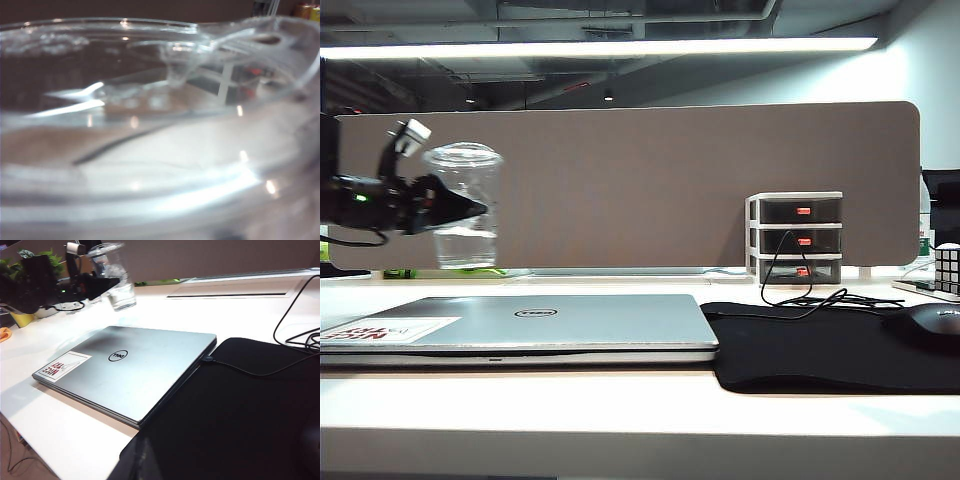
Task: Pick up the coffee cup and place it on the left side of the laptop.
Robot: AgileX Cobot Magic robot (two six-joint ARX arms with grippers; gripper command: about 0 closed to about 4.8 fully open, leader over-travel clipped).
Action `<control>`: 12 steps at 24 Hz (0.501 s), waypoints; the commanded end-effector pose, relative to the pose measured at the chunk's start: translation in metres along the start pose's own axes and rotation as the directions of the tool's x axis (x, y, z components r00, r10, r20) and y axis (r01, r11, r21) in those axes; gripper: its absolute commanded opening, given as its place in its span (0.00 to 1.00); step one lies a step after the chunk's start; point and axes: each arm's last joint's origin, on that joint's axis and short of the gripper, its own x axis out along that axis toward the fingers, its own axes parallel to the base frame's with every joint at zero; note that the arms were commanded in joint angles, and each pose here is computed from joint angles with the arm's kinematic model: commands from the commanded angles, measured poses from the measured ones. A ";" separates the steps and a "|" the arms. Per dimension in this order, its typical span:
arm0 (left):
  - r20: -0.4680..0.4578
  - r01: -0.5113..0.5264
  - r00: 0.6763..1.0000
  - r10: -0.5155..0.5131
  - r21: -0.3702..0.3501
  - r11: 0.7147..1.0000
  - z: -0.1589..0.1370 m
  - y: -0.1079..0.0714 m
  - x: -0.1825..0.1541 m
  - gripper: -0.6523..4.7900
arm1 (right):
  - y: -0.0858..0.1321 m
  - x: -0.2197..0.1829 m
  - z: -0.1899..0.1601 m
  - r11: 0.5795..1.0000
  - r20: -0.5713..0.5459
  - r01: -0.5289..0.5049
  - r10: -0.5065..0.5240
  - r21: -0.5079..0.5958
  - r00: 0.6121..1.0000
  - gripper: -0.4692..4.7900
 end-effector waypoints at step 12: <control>-0.028 -0.230 0.973 0.231 0.037 0.972 0.003 -0.052 -0.114 0.69 | 0.000 0.000 0.000 1.000 0.009 -0.008 0.008 -0.010 1.000 0.09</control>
